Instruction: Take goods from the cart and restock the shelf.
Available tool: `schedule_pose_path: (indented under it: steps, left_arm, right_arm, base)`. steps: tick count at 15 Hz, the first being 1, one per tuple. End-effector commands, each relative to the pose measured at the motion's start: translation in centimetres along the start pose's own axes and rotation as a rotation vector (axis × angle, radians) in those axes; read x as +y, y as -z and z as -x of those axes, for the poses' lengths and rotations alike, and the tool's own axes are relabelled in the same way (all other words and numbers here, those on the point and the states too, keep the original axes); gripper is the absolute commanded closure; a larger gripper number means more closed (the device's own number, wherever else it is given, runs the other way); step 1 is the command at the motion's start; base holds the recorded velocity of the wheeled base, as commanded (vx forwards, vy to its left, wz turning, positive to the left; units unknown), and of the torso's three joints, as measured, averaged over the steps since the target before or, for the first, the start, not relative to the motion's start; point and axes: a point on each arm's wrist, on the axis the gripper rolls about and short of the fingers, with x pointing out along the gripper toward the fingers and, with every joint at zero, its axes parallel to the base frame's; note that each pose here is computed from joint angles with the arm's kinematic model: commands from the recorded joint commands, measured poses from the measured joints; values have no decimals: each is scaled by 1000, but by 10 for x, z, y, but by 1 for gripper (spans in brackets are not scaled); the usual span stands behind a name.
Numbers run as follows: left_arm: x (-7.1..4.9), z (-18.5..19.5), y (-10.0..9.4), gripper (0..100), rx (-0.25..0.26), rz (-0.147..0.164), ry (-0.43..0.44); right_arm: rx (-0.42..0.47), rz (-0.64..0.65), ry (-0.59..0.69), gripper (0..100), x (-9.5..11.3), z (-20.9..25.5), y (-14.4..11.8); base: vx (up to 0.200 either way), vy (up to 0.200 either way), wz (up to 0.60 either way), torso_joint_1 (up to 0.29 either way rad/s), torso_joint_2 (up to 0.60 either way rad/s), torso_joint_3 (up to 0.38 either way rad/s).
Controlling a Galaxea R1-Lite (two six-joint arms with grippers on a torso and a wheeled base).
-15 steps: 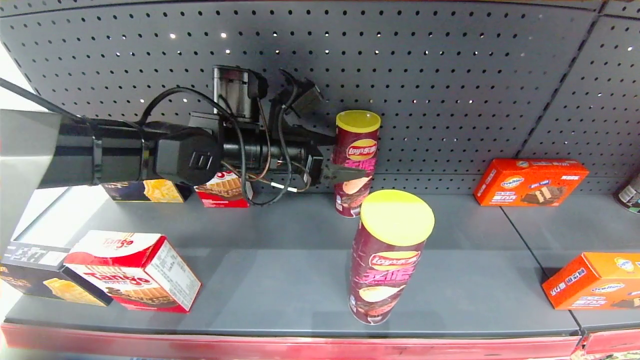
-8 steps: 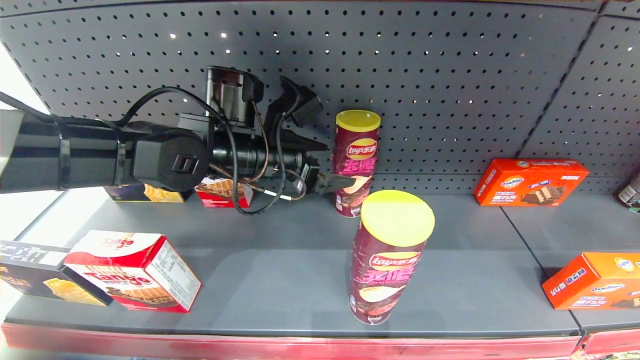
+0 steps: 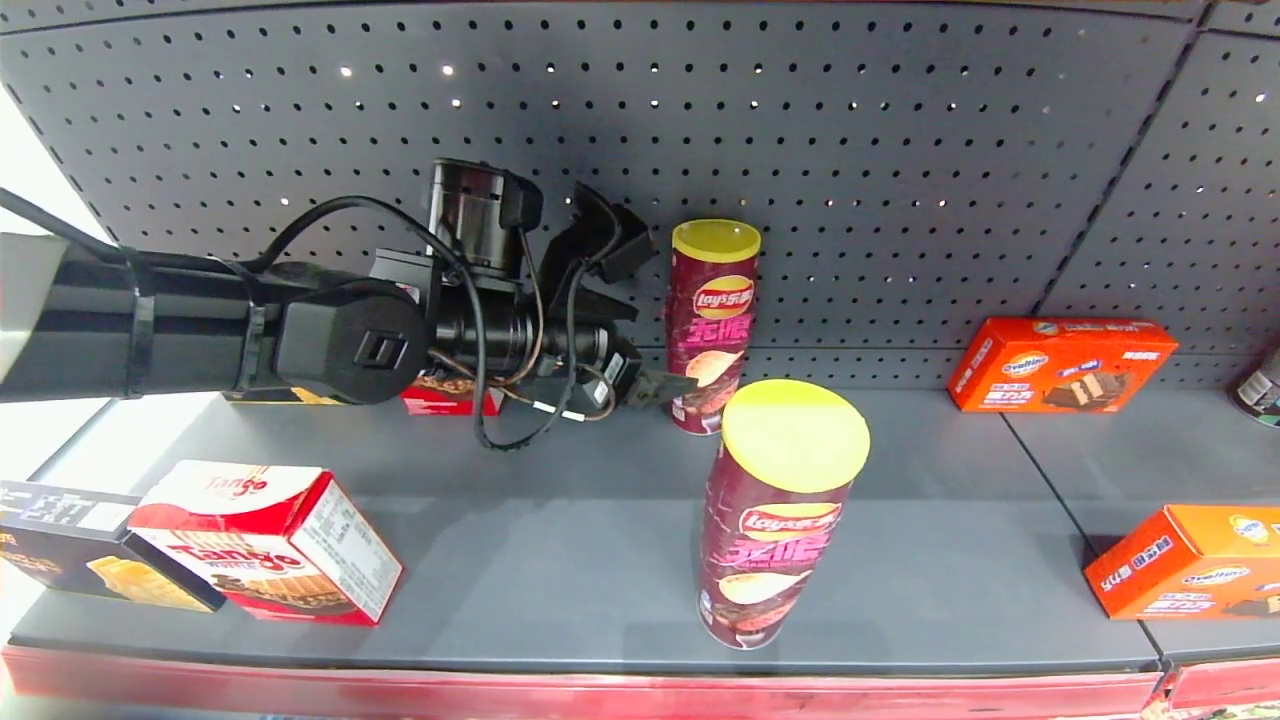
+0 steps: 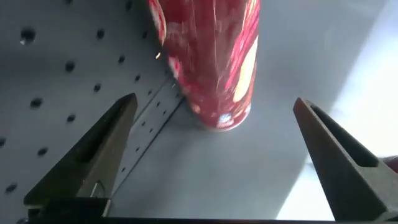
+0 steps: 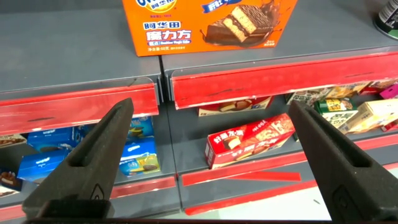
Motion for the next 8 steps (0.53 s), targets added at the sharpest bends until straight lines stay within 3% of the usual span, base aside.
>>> schedule_pose_path:
  steps: [1,5,8]
  left_arm:
    - [-1,2,2,0,15,3,-16]
    - [-1,3,3,0,55,3,-99]
    - [-1,12,-3,0,55,-5,-148]
  right_arm:
    - [2,0,0,0,0,0,0]
    - [2,0,0,0,0,0,0]
    - [2,0,0,0,0,0,0]
  base:
    - [0,0,0,0,0,0]
    - [0,0,0,0,0,0]
    - [0,0,0,0,0,0]
